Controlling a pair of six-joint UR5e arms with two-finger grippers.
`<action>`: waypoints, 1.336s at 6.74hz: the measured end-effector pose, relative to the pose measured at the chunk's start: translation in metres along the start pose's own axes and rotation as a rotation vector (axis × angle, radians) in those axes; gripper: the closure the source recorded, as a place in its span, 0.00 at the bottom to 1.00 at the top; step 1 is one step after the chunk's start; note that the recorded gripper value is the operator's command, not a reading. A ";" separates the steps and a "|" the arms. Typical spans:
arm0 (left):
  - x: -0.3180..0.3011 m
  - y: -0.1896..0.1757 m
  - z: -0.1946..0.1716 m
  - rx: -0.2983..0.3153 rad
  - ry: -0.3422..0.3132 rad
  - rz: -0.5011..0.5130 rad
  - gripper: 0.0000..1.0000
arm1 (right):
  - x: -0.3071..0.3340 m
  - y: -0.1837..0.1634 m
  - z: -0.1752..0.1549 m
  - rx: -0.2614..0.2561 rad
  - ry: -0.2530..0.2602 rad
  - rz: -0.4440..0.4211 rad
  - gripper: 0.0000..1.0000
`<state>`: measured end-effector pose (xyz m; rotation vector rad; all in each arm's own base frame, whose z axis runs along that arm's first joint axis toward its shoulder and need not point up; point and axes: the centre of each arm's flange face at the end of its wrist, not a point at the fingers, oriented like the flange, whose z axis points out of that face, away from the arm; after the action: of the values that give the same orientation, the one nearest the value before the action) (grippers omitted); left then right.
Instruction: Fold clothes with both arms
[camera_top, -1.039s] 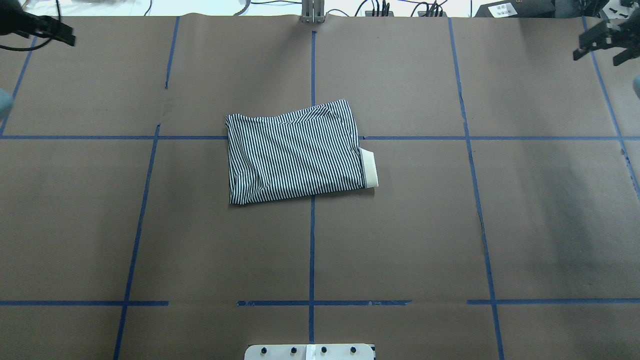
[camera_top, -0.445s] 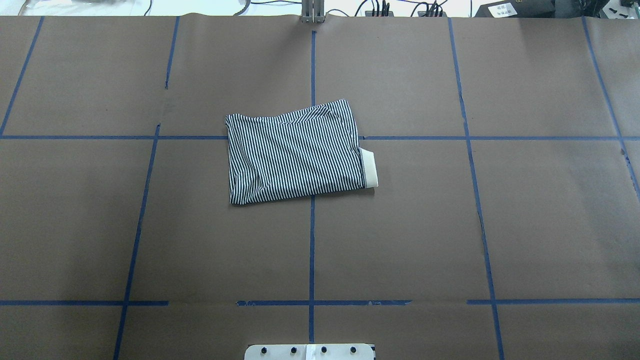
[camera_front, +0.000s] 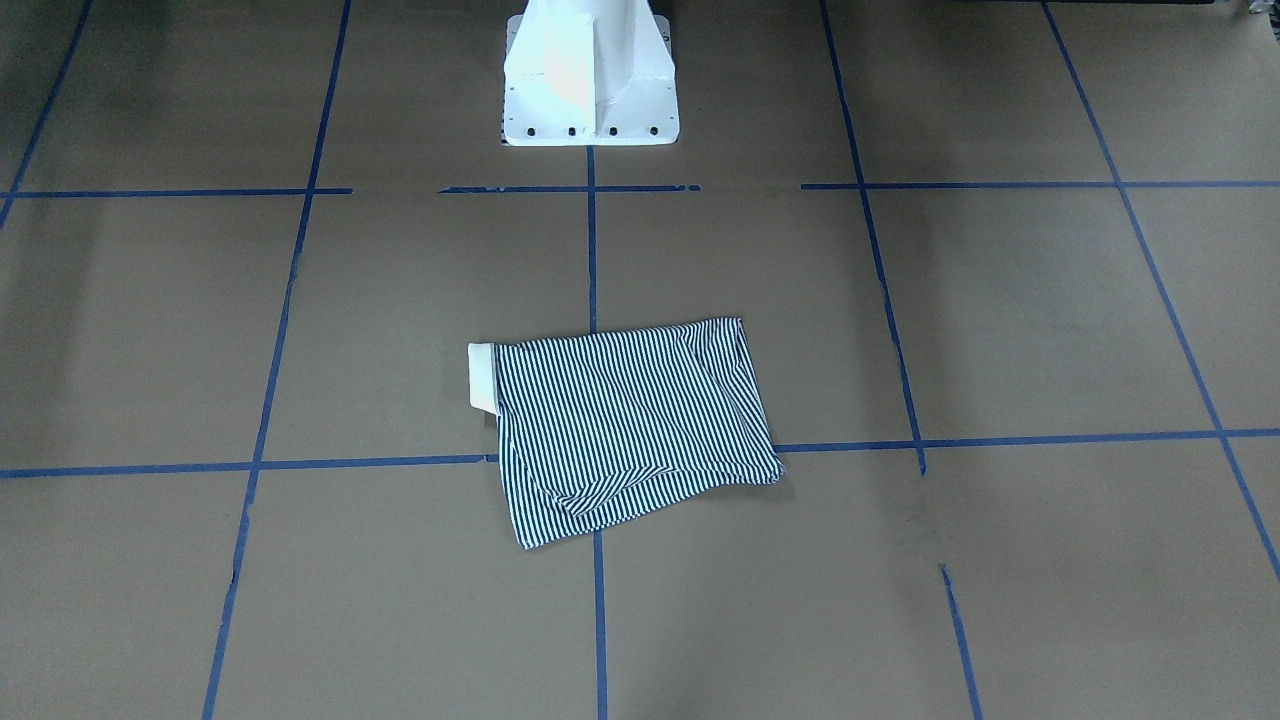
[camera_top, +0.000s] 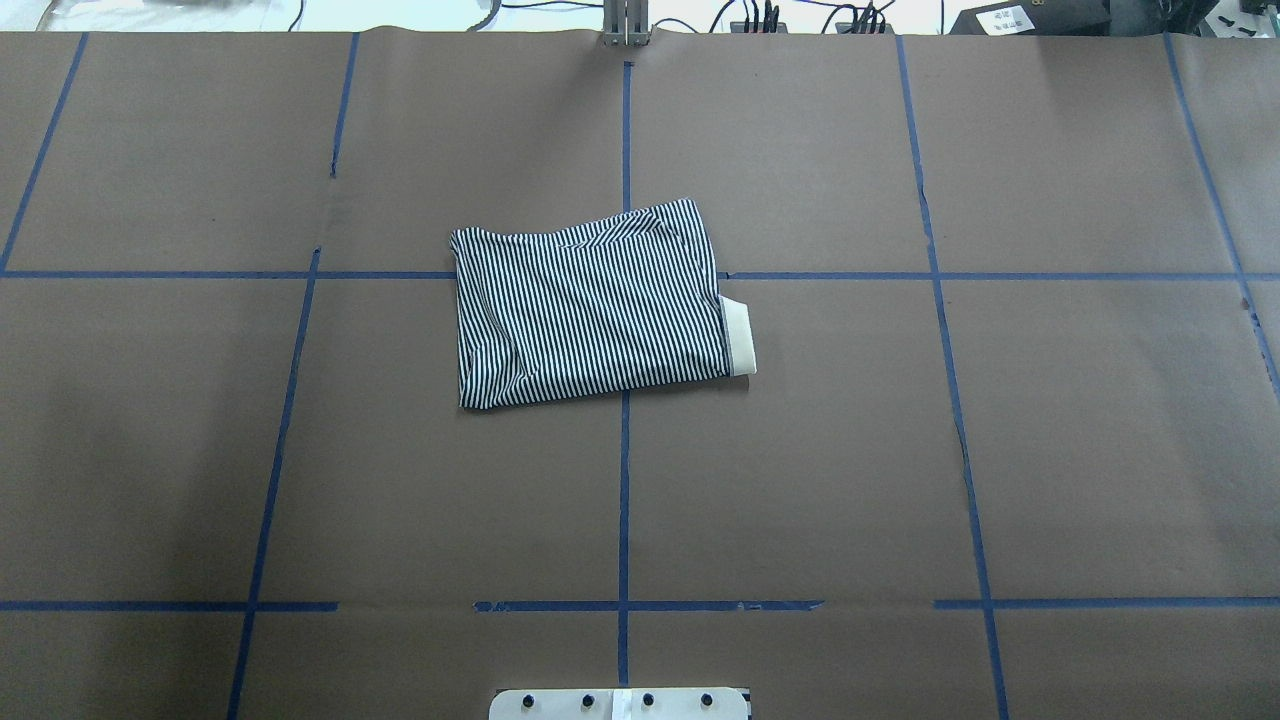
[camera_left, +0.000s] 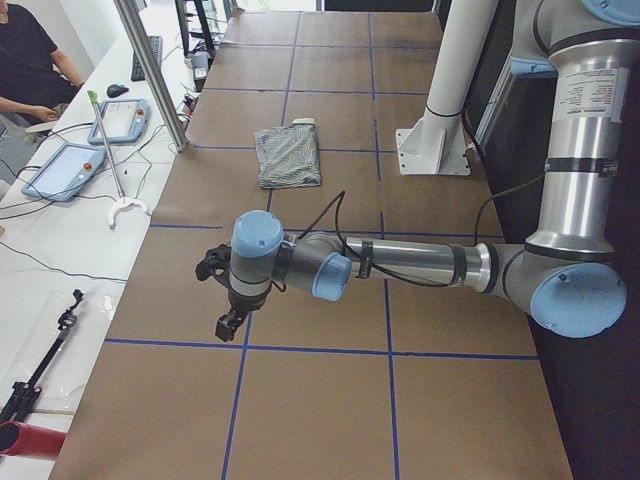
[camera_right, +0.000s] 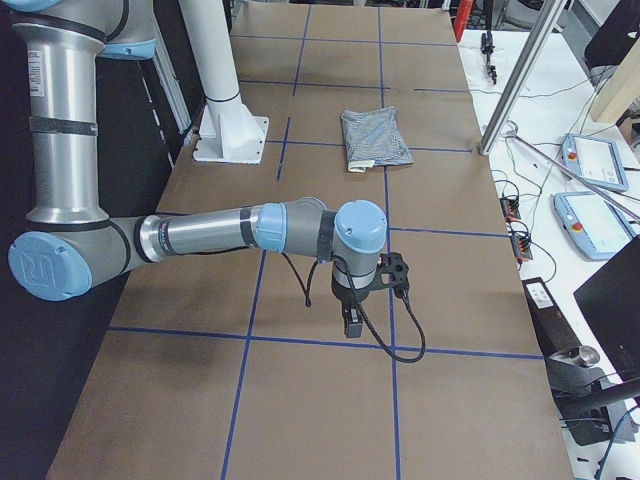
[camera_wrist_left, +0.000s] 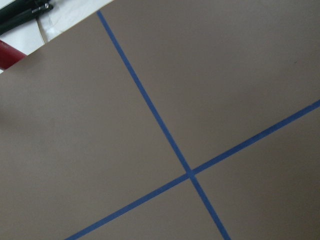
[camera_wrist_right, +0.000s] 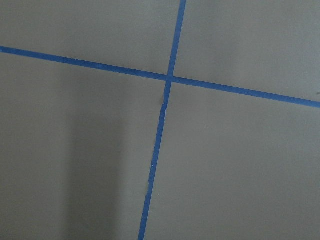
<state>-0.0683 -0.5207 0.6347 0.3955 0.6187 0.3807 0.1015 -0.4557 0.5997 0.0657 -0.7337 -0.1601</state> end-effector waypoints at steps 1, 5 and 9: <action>-0.011 0.011 0.018 -0.029 0.005 -0.033 0.00 | 0.003 -0.003 0.006 0.012 0.004 -0.011 0.00; 0.014 0.005 -0.009 -0.163 0.082 -0.252 0.00 | 0.009 -0.004 0.015 0.018 -0.003 0.038 0.00; 0.014 0.010 -0.007 -0.180 0.086 -0.276 0.00 | 0.026 0.005 0.036 -0.022 -0.011 0.075 0.00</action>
<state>-0.0639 -0.5037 0.6278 0.1188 0.7066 0.1872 0.0969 -0.4556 0.6444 0.0165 -0.7437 -0.0965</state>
